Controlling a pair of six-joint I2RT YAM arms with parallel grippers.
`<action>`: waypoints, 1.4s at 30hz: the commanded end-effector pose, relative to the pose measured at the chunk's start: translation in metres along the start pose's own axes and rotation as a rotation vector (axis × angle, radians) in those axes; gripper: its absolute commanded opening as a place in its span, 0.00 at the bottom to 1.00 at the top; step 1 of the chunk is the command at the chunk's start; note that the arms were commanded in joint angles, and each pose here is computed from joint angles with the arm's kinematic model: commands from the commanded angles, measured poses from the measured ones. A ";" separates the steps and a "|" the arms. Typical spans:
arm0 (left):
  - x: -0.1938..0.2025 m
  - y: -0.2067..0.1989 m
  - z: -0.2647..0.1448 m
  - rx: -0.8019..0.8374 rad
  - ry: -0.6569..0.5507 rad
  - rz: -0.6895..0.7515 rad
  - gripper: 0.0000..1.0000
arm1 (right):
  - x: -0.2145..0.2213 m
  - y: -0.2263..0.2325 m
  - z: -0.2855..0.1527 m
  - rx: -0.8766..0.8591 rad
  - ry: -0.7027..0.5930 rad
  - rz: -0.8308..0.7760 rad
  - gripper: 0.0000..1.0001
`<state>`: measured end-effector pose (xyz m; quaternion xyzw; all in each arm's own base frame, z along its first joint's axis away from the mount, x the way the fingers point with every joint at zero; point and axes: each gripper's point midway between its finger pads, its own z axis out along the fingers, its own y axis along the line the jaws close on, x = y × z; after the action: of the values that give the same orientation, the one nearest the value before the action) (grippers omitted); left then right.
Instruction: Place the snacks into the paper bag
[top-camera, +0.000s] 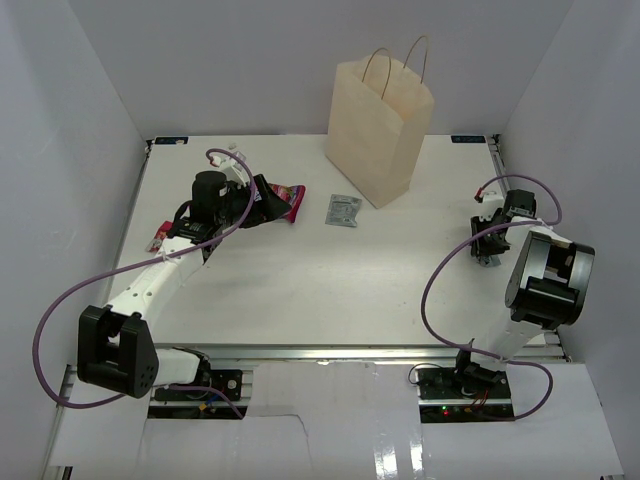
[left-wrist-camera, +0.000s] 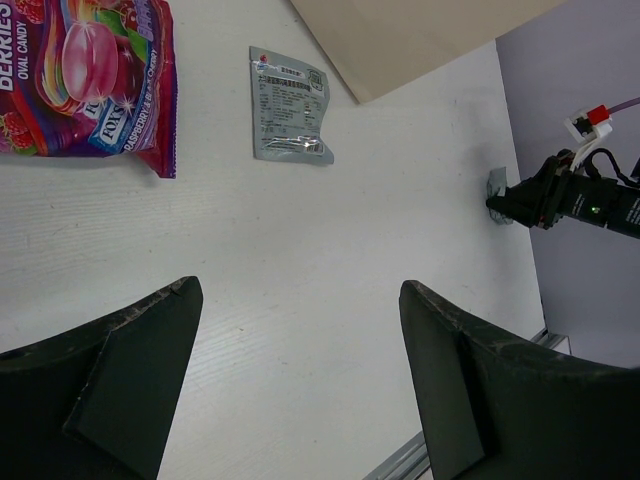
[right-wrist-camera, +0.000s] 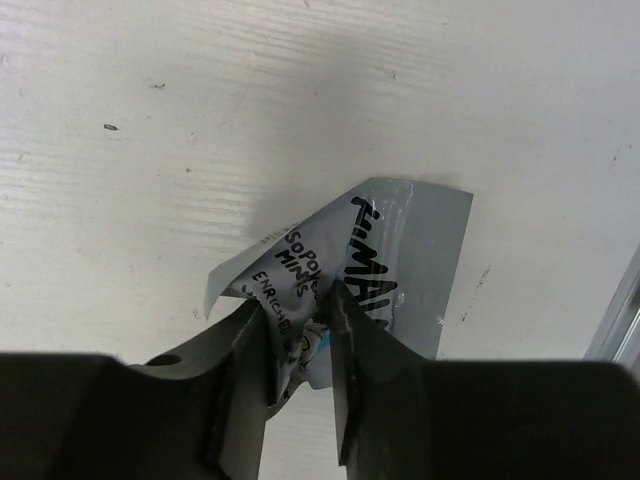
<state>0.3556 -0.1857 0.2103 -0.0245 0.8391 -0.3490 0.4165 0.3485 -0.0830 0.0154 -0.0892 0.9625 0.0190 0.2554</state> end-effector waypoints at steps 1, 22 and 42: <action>-0.008 -0.006 -0.004 0.022 -0.020 0.003 0.90 | 0.067 0.035 0.008 -0.157 0.199 0.009 0.29; -0.009 -0.019 -0.007 0.101 -0.044 0.014 0.90 | -0.192 0.117 -0.178 -0.592 -0.630 -0.449 0.08; -0.008 -0.041 -0.012 0.191 -0.037 -0.051 0.90 | -0.451 0.188 -0.244 -0.526 -1.153 -0.183 0.18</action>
<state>0.3503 -0.2052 0.2304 -0.0137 0.8062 -0.4212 0.4153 0.5705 0.1698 0.4240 -0.2585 0.6348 0.2843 0.6703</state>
